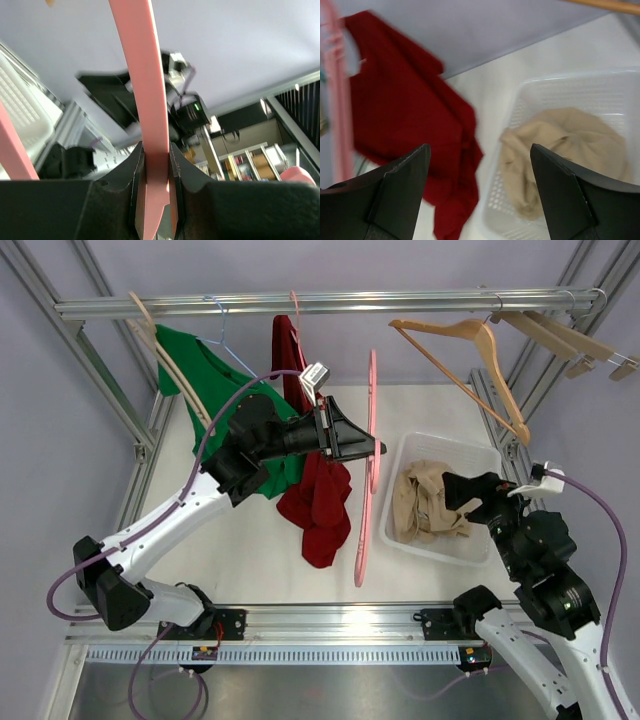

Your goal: Remove the t-shirt from the hanger

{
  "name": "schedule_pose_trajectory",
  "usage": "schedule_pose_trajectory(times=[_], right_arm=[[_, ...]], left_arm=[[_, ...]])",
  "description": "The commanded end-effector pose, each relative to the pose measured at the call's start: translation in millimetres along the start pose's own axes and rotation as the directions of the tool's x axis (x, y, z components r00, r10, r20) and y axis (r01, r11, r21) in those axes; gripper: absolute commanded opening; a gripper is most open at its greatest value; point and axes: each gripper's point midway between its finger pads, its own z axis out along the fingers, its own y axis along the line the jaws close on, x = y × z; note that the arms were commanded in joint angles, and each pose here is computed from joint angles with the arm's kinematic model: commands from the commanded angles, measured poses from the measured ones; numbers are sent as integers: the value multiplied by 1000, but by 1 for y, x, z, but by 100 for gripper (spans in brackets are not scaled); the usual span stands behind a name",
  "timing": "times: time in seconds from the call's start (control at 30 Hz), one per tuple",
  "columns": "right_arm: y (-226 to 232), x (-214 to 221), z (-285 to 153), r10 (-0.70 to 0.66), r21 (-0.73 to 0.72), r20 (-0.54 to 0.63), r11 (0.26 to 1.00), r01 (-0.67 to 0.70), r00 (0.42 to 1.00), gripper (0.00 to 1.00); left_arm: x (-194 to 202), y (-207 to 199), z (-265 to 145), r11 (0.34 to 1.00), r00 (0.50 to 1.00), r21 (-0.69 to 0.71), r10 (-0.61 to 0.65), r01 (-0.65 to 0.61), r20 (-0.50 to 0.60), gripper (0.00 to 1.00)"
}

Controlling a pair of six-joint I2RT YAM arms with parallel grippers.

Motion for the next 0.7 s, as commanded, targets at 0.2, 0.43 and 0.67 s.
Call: schedule_pose_trajectory(times=[0.2, 0.43, 0.67], right_arm=[[114, -13, -54, -136, -613, -45, 786, 80, 990, 88], [140, -25, -62, -166, -704, -31, 703, 96, 986, 82], [123, -7, -34, -264, -619, -95, 770, 150, 960, 82]], left_arm=[[-94, -10, 27, 999, 970, 36, 15, -24, 241, 0], [-148, 14, 47, 1000, 938, 17, -19, 14, 345, 0], [-163, 26, 56, 995, 926, 76, -95, 71, 365, 0]])
